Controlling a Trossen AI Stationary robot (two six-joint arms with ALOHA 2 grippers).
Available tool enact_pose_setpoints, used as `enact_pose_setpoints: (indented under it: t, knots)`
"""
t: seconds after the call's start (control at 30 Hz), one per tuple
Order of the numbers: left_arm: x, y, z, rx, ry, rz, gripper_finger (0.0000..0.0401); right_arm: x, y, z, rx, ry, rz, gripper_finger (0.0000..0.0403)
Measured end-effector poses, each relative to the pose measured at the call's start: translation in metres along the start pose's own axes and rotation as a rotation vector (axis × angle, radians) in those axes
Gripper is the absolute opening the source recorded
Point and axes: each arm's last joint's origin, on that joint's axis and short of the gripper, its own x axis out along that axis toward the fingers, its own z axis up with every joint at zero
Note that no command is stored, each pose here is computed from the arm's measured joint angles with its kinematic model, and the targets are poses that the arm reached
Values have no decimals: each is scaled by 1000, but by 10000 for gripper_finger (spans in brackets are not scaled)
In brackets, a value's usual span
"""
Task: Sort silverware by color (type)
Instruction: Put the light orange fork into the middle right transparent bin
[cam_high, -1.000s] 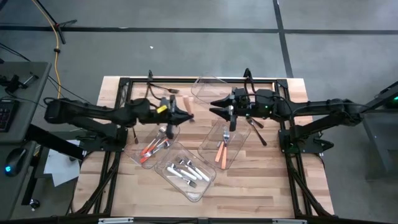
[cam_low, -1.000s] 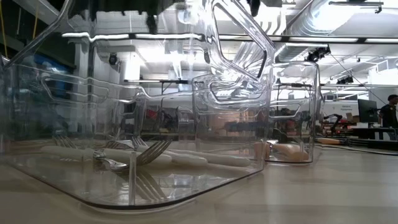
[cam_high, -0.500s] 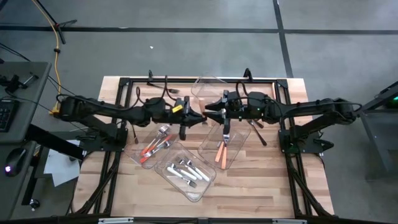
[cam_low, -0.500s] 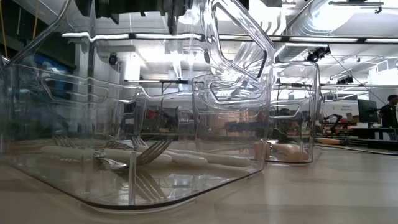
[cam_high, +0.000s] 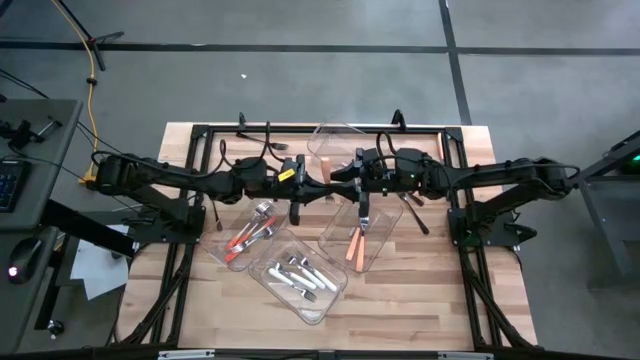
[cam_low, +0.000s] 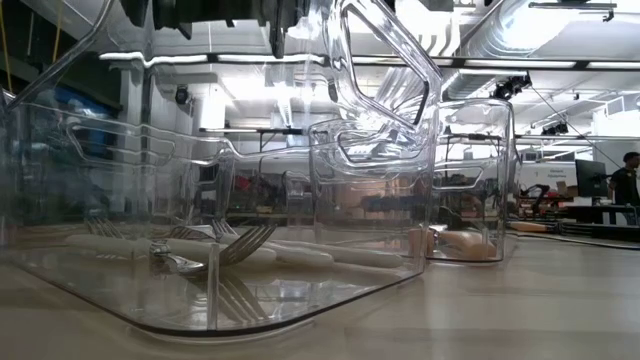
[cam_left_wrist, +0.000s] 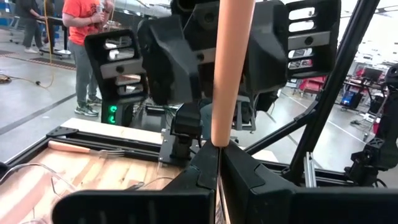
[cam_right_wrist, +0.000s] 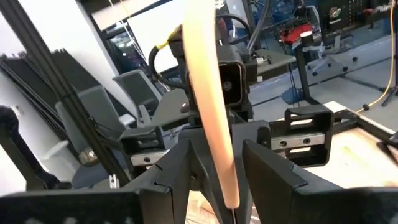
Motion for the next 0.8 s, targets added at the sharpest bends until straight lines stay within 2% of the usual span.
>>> enact_pose_setpoints:
  t: [0.23,0.53,0.63,0.77,0.8]
  knots:
    - [0,0,-1,0,9,2,0,11,-2,-7,14,-15,33,130]
    - [0,1,-3,-2,34,7,0,9,-1,-4,13,-27,42,126]
    - [0,1,-3,-2,33,6,0,9,-1,-4,13,-25,45,98]
    - [0,0,-3,-9,34,-4,1,9,-2,-4,3,-24,34,31]
    - [0,0,-3,-10,34,-3,2,9,-2,-4,-2,-23,34,25]
